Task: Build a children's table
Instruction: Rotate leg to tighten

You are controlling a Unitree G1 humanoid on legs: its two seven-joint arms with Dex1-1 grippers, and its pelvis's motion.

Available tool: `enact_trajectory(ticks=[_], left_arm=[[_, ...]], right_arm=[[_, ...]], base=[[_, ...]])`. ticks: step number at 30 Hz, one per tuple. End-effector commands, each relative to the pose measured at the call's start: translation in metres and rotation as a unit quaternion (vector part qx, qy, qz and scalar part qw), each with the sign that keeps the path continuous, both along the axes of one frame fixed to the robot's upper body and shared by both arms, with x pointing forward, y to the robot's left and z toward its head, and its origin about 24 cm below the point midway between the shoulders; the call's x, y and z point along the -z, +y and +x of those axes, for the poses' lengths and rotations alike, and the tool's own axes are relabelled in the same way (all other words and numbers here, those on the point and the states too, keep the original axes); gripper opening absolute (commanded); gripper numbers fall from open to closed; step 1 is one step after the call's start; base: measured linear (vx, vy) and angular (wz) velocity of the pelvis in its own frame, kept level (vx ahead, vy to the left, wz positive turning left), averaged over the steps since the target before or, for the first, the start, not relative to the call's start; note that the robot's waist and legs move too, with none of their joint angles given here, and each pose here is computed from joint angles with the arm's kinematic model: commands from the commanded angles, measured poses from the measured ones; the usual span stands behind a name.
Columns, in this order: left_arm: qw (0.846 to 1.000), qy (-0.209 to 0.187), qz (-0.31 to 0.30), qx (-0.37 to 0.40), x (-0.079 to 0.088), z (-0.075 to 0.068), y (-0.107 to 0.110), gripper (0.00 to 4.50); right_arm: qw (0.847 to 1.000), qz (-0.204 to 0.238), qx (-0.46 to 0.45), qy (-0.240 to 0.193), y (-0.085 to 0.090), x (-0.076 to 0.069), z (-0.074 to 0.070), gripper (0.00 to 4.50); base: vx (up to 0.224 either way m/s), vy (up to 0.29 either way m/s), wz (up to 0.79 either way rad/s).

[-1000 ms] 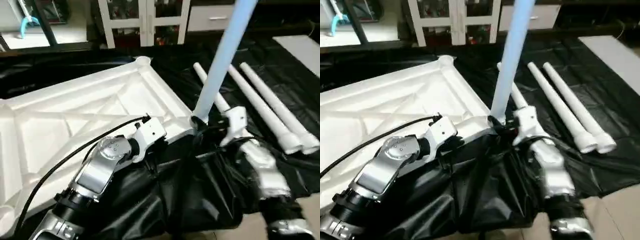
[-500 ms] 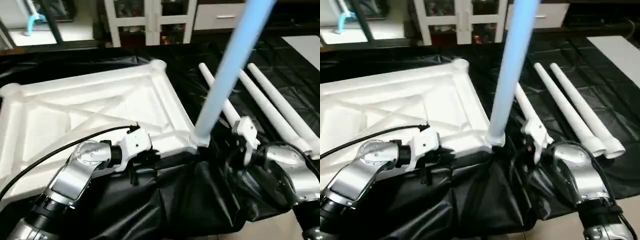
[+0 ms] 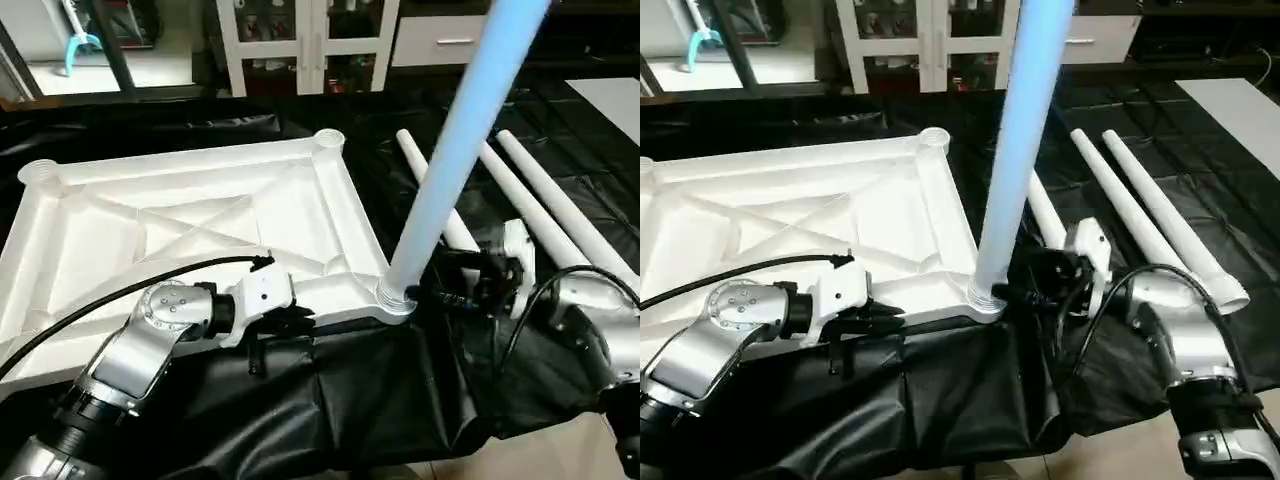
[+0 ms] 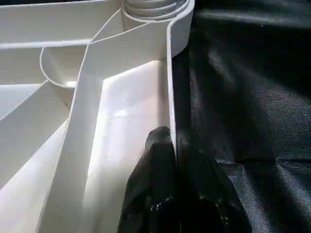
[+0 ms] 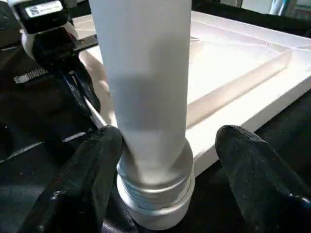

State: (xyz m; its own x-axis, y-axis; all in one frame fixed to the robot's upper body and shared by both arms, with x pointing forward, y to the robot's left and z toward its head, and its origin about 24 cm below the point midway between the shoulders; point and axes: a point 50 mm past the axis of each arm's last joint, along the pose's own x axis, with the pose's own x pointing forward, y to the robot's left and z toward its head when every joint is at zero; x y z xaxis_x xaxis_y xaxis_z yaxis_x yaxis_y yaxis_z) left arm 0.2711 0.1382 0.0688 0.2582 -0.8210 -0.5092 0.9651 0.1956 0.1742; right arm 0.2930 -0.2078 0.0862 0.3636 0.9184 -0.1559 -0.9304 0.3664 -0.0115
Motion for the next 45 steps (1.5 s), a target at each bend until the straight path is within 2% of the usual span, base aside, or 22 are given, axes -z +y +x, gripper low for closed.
enact_trajectory(ticks=[1,8,11,17,18,25,40,45], left_arm=[[0.998,0.05,0.02,0.024,0.019,-0.012,0.0,0.0],[0.997,0.055,0.01,0.047,0.016,-0.009,-0.01,0.0],[0.997,0.055,0.01,0.049,0.016,-0.008,-0.012,0.0],[0.997,0.046,0.027,0.055,0.018,-0.009,-0.01,0.0],[0.997,0.044,0.032,0.056,0.018,-0.009,-0.009,0.0],[0.997,0.002,0.057,0.044,0.019,-0.003,-0.005,0.0],[0.996,-0.008,0.079,0.037,0.024,-0.002,0.0,0.0],[0.996,-0.014,0.079,0.026,0.025,-0.002,0.0,0.0]], right_arm=[[1.0,0.004,-0.014,-0.016,0.004,-0.007,0.005,3.37],[0.999,-0.016,-0.049,-0.017,0.024,-0.004,0.021,3.37],[0.998,-0.017,-0.06,-0.011,0.028,-0.002,0.022,3.37],[0.997,-0.022,-0.07,0.001,0.031,0.002,0.024,2.93],[0.997,-0.026,-0.073,0.001,0.031,0.002,0.024,2.73],[0.997,-0.027,-0.076,0.009,0.03,0.004,0.028,2.12],[0.995,-0.012,-0.083,0.047,0.03,0.012,0.025,2.01],[0.998,-0.019,-0.046,0.048,0.034,0.021,0.027,2.01]], base=[[0.0,0.0,0.0],[0.0,0.0,0.0],[0.0,0.0,0.0],[0.0,0.0,0.0],[0.0,0.0,0.0],[0.0,0.0,0.0],[0.0,0.0,0.0],[0.0,0.0,0.0]])
